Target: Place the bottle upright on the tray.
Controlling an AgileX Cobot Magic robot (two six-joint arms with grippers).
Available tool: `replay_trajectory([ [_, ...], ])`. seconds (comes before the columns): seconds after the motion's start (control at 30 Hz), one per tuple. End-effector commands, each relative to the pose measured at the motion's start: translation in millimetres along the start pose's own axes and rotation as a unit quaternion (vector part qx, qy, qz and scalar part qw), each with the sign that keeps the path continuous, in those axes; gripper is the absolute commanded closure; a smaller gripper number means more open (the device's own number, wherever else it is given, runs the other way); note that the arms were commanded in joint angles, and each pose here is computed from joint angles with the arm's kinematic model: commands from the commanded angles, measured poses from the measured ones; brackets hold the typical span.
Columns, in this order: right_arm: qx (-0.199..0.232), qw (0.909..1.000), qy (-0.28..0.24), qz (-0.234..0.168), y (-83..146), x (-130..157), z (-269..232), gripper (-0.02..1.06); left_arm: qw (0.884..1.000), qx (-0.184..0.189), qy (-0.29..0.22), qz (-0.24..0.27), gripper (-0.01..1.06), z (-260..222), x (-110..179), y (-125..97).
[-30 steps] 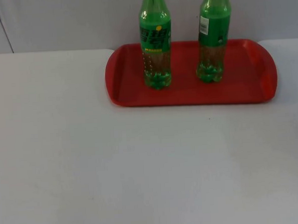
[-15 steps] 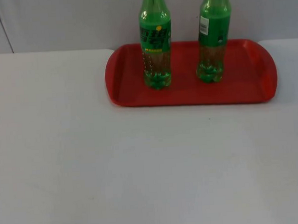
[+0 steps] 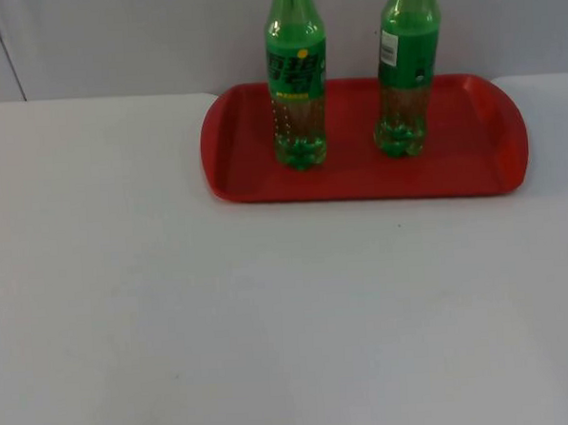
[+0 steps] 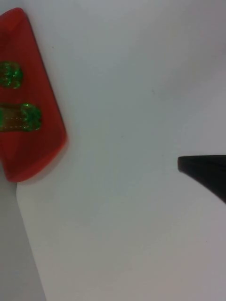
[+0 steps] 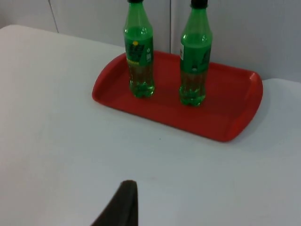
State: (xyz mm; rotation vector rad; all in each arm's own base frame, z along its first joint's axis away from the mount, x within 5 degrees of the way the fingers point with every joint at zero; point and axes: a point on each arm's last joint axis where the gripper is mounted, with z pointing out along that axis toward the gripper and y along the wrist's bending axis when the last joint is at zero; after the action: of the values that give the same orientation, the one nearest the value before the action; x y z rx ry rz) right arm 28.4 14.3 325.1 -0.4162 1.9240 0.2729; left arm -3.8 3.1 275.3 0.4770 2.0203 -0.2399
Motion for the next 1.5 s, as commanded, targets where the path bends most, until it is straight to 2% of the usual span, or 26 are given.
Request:
replay_trajectory([
  [0.0,0.002,1.0,0.001,-0.005,0,10,-12,-0.01,1.0,-0.001,-0.001,0.0,0.04,0,1,0],
  [0.27,0.005,0.9994,-0.034,-0.009,1,30,-41,-0.01,1.0,-0.001,-0.001,0.0,0.04,0,1,0],
  [0.37,0.013,0.9996,-0.021,-0.014,-1,34,-42,-0.01,1.0,-0.001,-0.001,0.0,0.04,0,1,0],
  [0.5,0.019,0.9994,0.026,-0.014,-2,46,-34,-0.01,1.0,-0.001,-0.001,0.0,0.04,0,1,0],
  [0.67,0.006,0.9988,0.047,-0.007,0,56,-21,-0.01,1.0,-0.001,-0.001,0.0,0.04,0,1,0],
  [1.47,0.009,0.9989,0.045,-0.005,0,57,-19,-0.01,1.0,-0.001,-0.001,0.0,0.04,0,1,0],
])
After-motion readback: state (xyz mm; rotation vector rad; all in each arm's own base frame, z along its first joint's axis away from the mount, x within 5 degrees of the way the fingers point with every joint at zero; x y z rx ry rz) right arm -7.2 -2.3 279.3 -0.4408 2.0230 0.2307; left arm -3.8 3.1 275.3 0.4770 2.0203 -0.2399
